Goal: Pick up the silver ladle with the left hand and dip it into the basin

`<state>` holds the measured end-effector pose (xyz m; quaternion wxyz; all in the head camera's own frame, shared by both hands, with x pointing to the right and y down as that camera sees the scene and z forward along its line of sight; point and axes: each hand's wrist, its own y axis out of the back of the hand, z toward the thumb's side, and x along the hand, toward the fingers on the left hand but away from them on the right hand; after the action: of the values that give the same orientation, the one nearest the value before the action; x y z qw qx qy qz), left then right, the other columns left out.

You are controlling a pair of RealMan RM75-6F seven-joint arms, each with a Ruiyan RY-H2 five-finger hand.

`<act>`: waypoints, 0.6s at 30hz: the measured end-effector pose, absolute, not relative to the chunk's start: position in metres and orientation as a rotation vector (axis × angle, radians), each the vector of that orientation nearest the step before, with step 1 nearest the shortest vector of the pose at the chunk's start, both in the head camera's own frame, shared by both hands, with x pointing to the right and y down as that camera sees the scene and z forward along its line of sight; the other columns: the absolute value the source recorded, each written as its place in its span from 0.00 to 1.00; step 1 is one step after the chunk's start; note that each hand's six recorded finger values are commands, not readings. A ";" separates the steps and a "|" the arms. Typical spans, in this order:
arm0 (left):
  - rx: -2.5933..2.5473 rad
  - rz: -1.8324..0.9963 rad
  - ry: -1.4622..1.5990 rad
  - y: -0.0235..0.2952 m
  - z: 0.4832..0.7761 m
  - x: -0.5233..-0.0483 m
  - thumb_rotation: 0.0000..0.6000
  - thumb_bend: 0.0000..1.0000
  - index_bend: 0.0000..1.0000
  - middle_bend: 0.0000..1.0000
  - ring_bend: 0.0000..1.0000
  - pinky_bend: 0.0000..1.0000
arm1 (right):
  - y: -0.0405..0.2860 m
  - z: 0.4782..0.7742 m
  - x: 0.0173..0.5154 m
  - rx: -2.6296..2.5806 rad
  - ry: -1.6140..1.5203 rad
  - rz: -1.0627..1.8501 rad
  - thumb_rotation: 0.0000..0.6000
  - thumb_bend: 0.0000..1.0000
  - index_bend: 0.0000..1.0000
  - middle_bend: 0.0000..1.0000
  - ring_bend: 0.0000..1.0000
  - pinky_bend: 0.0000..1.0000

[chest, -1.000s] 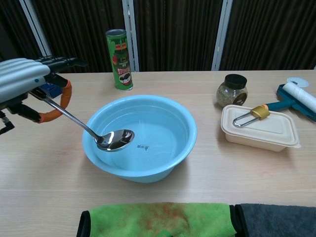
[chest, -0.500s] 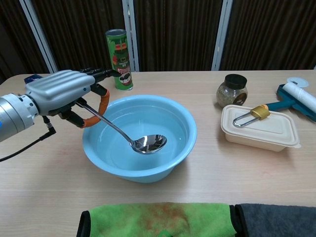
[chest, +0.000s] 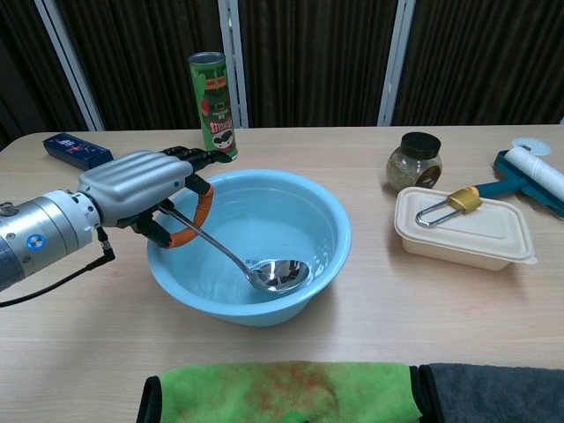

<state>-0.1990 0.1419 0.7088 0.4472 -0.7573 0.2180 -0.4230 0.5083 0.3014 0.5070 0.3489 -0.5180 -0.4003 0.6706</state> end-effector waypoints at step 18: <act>-1.806 -1.067 0.531 0.135 0.700 -0.215 1.00 0.80 0.73 0.00 0.00 0.00 | 0.304 0.491 0.519 -1.282 -1.110 1.729 1.00 0.00 0.00 0.00 0.00 0.00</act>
<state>-0.2146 0.1350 0.7004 0.4696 -0.7369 0.2168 -0.4352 0.5189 0.3036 0.4907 0.3523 -0.4956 -0.4288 0.6681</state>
